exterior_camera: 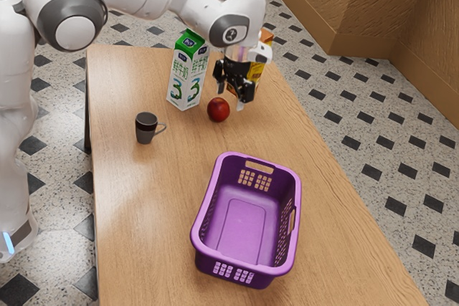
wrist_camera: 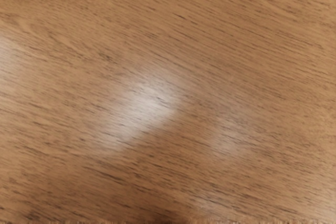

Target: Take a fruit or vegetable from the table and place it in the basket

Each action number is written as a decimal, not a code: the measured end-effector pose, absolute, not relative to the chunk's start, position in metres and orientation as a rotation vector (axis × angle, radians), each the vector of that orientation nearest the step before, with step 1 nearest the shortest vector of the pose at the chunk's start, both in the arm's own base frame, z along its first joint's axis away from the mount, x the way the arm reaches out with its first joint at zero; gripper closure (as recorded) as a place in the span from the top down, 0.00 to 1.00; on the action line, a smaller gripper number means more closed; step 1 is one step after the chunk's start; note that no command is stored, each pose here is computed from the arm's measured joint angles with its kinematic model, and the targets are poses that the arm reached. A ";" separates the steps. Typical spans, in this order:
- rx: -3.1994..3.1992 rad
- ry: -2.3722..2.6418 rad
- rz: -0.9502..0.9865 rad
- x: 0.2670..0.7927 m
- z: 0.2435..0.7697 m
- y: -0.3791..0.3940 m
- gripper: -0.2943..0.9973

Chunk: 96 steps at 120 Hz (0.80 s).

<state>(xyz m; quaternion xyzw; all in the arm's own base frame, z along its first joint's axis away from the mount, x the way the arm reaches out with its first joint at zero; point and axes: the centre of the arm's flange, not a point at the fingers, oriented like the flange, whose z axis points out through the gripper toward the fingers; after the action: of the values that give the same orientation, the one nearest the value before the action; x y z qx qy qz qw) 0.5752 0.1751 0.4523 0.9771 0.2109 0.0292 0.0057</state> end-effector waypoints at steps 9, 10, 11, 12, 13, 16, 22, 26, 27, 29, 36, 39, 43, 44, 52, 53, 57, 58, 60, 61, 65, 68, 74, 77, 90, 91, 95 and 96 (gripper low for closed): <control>3.058 0.653 0.083 0.574 0.451 0.176 0.77; 3.058 0.652 0.082 0.574 0.451 0.176 0.77; 3.058 0.652 0.081 0.574 0.450 0.176 0.77; 3.058 0.651 0.081 0.574 0.450 0.176 0.77; 3.058 0.650 0.080 0.574 0.450 0.176 0.77; 3.057 0.648 0.079 0.574 0.450 0.176 0.77; 3.055 0.641 0.071 0.574 0.448 0.174 0.77; 3.054 0.638 0.063 0.573 0.446 0.174 0.77; 3.053 0.638 0.061 0.572 0.445 0.173 0.77; 3.052 0.637 0.054 0.572 0.443 0.173 0.77; 3.046 0.636 0.039 0.570 0.438 0.173 0.77; 3.044 0.638 0.036 0.569 0.437 0.174 0.77; 3.042 0.640 0.032 0.568 0.436 0.175 0.77; 3.042 0.640 0.030 0.568 0.435 0.175 0.77; 3.038 0.644 0.023 0.566 0.433 0.177 0.77; 3.038 0.644 0.022 0.566 0.433 0.177 0.77; 3.037 0.644 0.020 0.565 0.432 0.178 0.77; 3.037 0.643 0.020 0.565 0.432 0.178 0.77; 3.036 0.643 0.018 0.565 0.431 0.178 0.77; 3.036 0.643 0.016 0.565 0.431 0.178 0.77; 3.035 0.643 0.013 0.564 0.430 0.178 0.77; 3.033 0.642 0.011 0.564 0.429 0.178 0.77; 3.031 0.641 0.004 0.563 0.427 0.178 0.77; 3.030 0.641 0.001 0.563 0.426 0.178 0.77; 3.027 0.640 -0.004 0.562 0.424 0.179 0.77; 3.027 0.640 -0.004 0.561 0.424 0.179 0.77; 3.026 0.639 -0.007 0.561 0.423 0.178 0.77; 3.026 0.639 -0.008 0.561 0.423 0.178 0.77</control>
<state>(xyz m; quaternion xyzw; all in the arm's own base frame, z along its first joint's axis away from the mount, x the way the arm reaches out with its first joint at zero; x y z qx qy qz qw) 0.5610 0.1784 0.4231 0.9781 0.2065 -0.0027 0.0245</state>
